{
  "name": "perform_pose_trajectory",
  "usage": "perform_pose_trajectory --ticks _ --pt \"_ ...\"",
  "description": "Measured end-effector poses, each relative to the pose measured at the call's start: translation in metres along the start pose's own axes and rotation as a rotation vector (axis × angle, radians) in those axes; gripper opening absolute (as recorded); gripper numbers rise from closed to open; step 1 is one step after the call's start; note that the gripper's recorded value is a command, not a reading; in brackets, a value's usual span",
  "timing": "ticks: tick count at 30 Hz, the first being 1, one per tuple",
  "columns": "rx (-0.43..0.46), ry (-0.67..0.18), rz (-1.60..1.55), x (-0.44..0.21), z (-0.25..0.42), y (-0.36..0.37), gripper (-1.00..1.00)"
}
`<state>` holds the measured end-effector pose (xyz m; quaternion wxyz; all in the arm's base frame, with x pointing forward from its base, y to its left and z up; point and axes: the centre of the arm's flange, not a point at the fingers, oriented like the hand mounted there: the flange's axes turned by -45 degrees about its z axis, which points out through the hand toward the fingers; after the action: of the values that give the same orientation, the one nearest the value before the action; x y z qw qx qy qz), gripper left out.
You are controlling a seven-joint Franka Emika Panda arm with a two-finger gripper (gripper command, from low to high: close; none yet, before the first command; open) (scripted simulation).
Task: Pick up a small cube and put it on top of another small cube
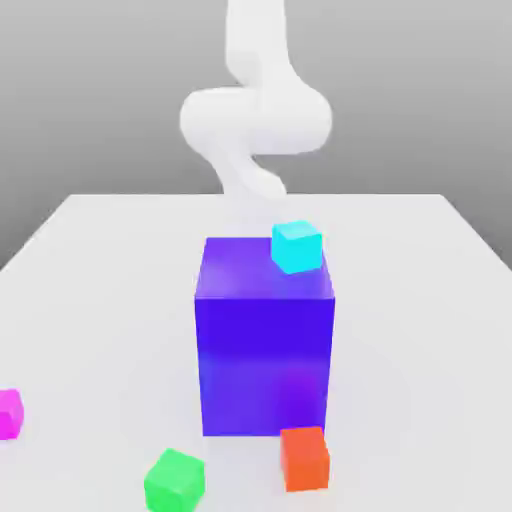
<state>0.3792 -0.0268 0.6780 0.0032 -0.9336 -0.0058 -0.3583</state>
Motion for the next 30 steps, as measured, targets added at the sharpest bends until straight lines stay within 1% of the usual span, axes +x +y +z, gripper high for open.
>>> perform_pose_trajectory --ticks 6,13,17,22,28,30 --pt "0.022 -0.156 -0.045 -0.017 0.109 0.07 0.0" --pt "0.04 -0.322 -0.082 -0.077 0.218 0.154 0.0" --pt "0.044 -0.418 -0.097 -0.129 0.268 0.202 0.0" --pt "0.046 -0.539 -0.114 -0.209 0.313 0.259 0.0" --pt "0.057 -0.696 -0.155 -0.315 0.344 0.312 0.0" --pt "0.058 -0.723 -0.163 -0.341 0.358 0.321 0.0"
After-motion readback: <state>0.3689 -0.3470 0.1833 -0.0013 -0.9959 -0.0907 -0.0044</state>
